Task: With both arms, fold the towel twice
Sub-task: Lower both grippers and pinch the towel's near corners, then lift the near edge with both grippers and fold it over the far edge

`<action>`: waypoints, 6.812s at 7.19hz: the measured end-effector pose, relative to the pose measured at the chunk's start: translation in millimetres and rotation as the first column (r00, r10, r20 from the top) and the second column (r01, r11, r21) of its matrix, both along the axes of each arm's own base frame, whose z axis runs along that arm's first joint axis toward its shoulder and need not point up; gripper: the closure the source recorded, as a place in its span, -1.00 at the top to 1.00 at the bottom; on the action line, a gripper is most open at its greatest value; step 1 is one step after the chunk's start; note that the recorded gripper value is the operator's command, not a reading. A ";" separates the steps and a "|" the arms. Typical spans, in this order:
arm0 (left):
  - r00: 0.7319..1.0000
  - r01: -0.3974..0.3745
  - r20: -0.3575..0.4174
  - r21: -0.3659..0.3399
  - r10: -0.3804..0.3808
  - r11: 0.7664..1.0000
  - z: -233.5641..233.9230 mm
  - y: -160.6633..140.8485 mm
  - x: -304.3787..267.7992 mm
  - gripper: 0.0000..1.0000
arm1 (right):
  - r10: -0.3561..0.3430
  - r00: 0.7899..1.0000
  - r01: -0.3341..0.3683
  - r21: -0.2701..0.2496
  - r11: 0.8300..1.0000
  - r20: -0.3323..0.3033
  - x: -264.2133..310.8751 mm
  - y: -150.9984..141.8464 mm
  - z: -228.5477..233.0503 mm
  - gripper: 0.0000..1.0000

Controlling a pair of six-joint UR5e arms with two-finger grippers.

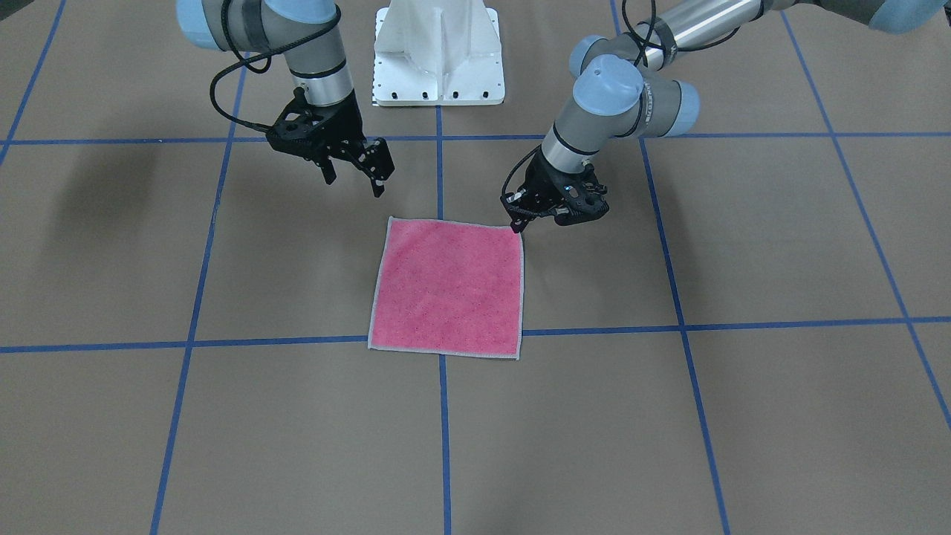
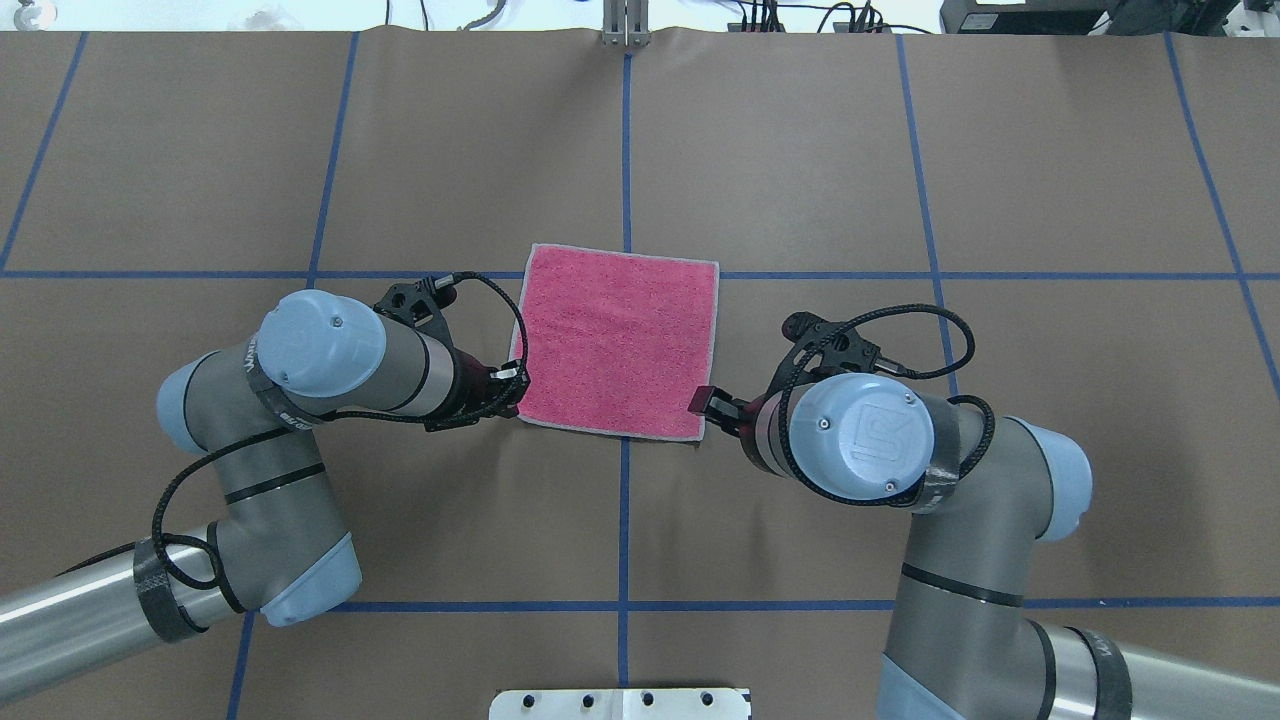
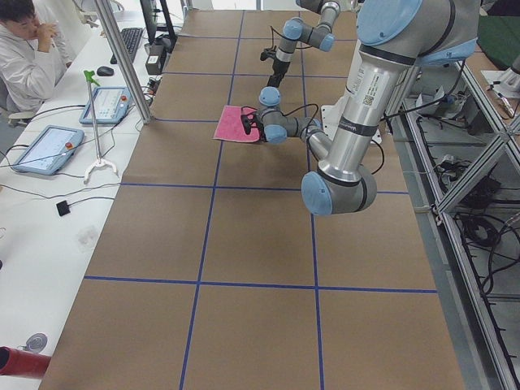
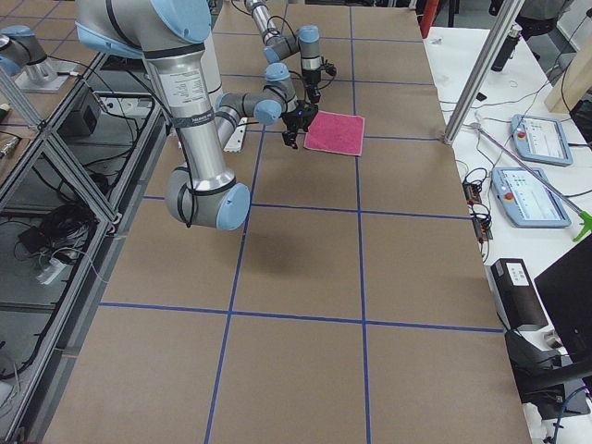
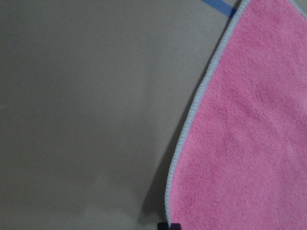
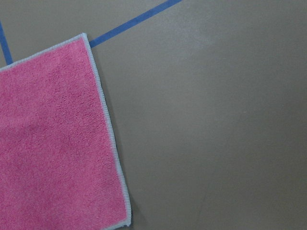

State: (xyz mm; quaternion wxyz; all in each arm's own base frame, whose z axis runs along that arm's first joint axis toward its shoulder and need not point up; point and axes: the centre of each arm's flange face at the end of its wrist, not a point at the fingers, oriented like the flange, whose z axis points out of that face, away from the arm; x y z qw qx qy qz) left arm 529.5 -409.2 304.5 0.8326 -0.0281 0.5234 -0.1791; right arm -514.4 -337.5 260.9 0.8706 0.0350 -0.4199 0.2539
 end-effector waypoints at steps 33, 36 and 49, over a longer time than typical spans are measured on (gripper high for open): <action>1.000 -0.002 -0.017 0.010 0.003 1.000 -9.3 2.5 -4.1 -1.00 | 0.090 0.994 -0.086 -0.076 0.993 0.058 -52.2 -12.3 2.3 -1.00; 0.997 -0.035 -0.071 0.016 0.036 0.999 -32.7 16.3 -20.4 -1.00 | 0.075 0.991 -0.066 -0.078 0.995 0.112 -5.8 0.3 -6.0 -1.00; 0.994 0.002 -0.107 -0.016 -0.004 1.000 -56.8 -15.0 -35.7 -1.00 | 0.106 0.992 -0.102 -0.063 0.993 0.064 11.2 -46.3 -20.1 -1.00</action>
